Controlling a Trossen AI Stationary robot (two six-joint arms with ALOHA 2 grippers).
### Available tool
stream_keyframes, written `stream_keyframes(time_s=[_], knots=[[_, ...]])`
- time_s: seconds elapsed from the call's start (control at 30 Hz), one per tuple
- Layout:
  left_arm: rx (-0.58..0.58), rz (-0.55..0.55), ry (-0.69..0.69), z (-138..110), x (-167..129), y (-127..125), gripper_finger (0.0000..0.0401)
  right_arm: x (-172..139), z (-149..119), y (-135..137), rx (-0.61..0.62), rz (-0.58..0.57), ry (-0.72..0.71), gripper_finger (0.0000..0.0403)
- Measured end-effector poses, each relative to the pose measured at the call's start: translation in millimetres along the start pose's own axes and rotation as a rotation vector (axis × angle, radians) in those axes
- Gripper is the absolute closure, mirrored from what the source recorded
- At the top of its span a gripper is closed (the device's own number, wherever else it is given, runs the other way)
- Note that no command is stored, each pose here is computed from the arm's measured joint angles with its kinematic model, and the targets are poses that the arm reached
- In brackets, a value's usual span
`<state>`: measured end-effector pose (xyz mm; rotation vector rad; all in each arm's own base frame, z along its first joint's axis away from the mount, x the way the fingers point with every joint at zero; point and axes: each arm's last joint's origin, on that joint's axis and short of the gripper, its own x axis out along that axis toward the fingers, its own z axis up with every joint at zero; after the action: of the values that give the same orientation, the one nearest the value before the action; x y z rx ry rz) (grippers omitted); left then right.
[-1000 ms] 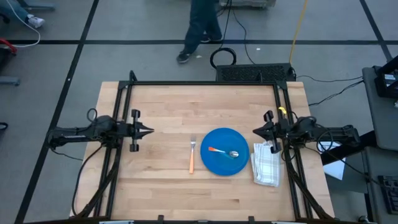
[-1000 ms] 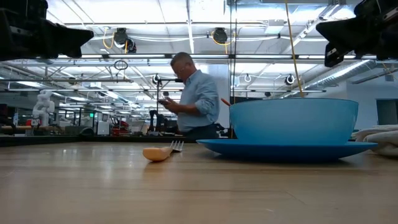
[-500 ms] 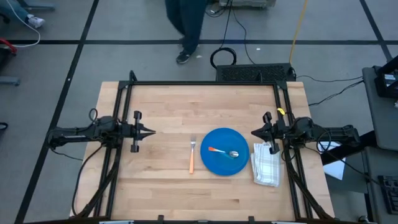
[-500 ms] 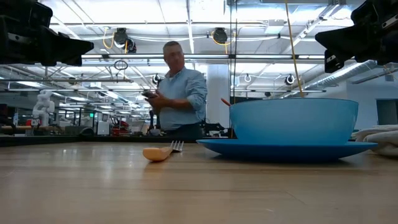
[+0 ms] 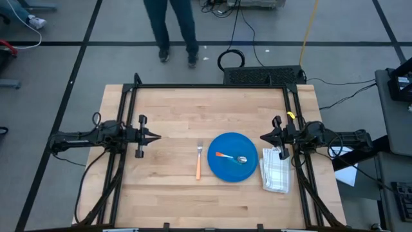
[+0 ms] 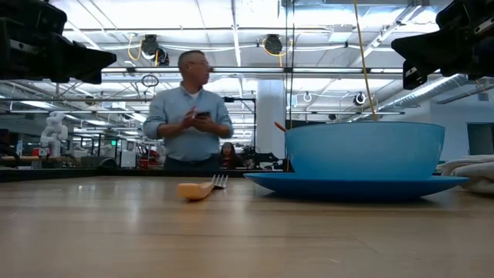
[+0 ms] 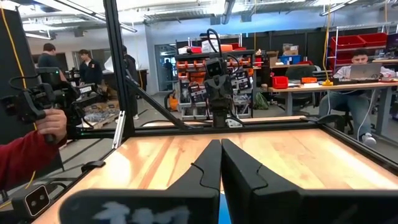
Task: Set table place
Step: Return to Home Position
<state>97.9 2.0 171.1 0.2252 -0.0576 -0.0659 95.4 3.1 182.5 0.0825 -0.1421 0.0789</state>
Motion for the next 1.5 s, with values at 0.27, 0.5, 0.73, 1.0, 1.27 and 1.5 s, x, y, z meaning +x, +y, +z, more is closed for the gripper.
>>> stream_keyframes(time_s=[0.27, 0.5, 0.73, 1.0, 1.27, 1.5], knots=[[-0.026, 0.0, 0.004, -0.4, 0.0, -0.1, 0.0375, 0.0, 0.6, 0.0, -0.019, -0.001, -0.007, 0.0403], [-0.065, -0.003, 0.026, -2.4, 0.0, -0.5, 0.0375, 0.0, 1.0, 0.0, 0.009, -0.002, -0.011, 0.0403], [-0.072, -0.003, 0.027, -2.5, 0.0, -0.5, 0.0375, 0.0, 0.5, -0.1, 0.014, -0.003, -0.005, 0.0403], [-0.073, -0.003, 0.027, -2.6, 0.0, -0.5, 0.0375, 0.0, 0.5, -0.1, 0.014, -0.004, -0.006, 0.0403], [-0.073, -0.003, 0.027, -2.6, 0.0, -0.5, 0.0375, 0.0, 0.5, -0.1, 0.014, -0.004, -0.005, 0.0403], [-0.073, -0.003, 0.027, -2.6, 0.0, -0.5, 0.0375, 0.1, 0.4, -0.1, 0.014, -0.004, -0.005, 0.0403]])
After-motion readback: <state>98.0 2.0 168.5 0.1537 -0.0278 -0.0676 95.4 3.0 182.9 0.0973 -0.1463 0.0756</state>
